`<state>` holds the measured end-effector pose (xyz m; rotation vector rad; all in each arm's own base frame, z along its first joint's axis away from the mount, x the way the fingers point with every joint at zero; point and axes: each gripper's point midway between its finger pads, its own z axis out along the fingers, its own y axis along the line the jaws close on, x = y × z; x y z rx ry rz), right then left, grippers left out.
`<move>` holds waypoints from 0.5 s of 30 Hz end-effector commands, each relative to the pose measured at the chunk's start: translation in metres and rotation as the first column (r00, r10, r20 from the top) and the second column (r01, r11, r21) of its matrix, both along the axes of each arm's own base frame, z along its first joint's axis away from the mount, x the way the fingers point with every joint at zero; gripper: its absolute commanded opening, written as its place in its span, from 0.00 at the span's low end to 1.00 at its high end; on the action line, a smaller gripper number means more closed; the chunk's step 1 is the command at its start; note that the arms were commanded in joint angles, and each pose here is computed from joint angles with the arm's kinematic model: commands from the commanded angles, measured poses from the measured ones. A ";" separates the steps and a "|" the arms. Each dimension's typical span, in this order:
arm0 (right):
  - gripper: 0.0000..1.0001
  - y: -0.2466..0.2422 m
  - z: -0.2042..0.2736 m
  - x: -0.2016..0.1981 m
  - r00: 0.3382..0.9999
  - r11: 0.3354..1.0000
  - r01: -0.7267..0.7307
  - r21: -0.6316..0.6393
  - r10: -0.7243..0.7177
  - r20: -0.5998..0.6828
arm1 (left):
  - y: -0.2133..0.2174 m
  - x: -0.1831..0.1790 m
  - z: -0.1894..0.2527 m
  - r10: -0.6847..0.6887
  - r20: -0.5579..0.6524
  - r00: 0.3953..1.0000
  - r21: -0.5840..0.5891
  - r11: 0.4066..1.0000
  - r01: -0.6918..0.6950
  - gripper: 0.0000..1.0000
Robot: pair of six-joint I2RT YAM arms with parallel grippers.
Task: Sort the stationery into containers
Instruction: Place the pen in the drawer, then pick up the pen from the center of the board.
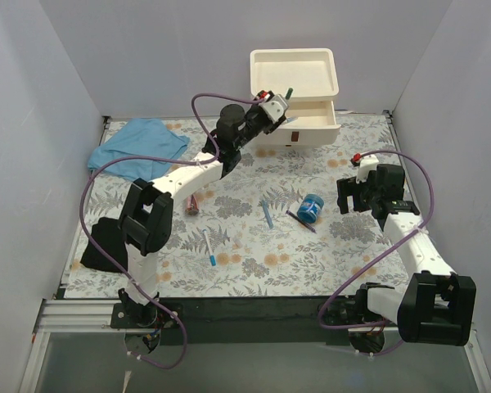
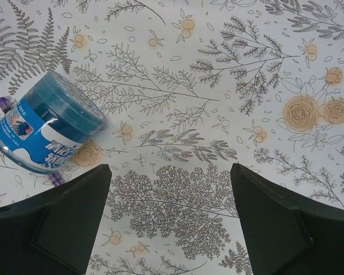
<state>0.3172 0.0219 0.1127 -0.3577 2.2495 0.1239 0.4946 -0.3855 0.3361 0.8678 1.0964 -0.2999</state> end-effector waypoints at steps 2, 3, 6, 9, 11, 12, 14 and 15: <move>0.95 -0.003 0.006 0.000 0.999 1.000 0.018 -0.001 -0.018 0.029 | 0.014 0.013 0.034 0.092 0.028 0.995 -0.090 0.992 -0.089 0.61; 0.95 -0.003 0.005 -0.001 0.999 1.000 0.019 -0.004 -0.019 0.027 | 0.021 0.015 0.037 0.125 0.026 0.992 -0.114 0.986 -0.121 0.63; 0.95 -0.003 0.005 -0.002 0.999 1.000 0.019 -0.004 -0.019 0.030 | 0.042 -0.008 0.085 0.150 0.084 0.985 -0.219 0.967 -0.128 0.64; 0.95 -0.004 -0.002 -0.007 1.000 1.000 0.021 -0.006 -0.021 0.015 | 0.063 -0.043 0.113 0.124 0.087 0.988 -0.267 0.959 -0.097 0.64; 0.95 -0.003 -0.009 -0.011 1.000 1.000 0.018 -0.001 -0.018 0.004 | 0.078 -0.068 0.128 0.113 0.093 0.989 -0.270 0.959 -0.085 0.63; 0.95 -0.002 -0.010 -0.011 1.000 1.000 0.019 0.004 -0.019 0.002 | 0.082 -0.075 0.126 0.108 0.079 0.991 -0.269 0.960 -0.083 0.63; 0.95 -0.001 -0.013 -0.013 1.000 1.000 0.016 0.007 -0.016 -0.008 | 0.082 -0.097 0.099 0.038 0.023 0.999 -0.195 0.980 -0.033 0.62; 0.95 -0.001 -0.014 -0.013 1.000 1.000 0.014 0.009 -0.014 -0.009 | 0.087 -0.119 0.105 -0.009 0.038 0.999 -0.169 0.986 0.015 0.61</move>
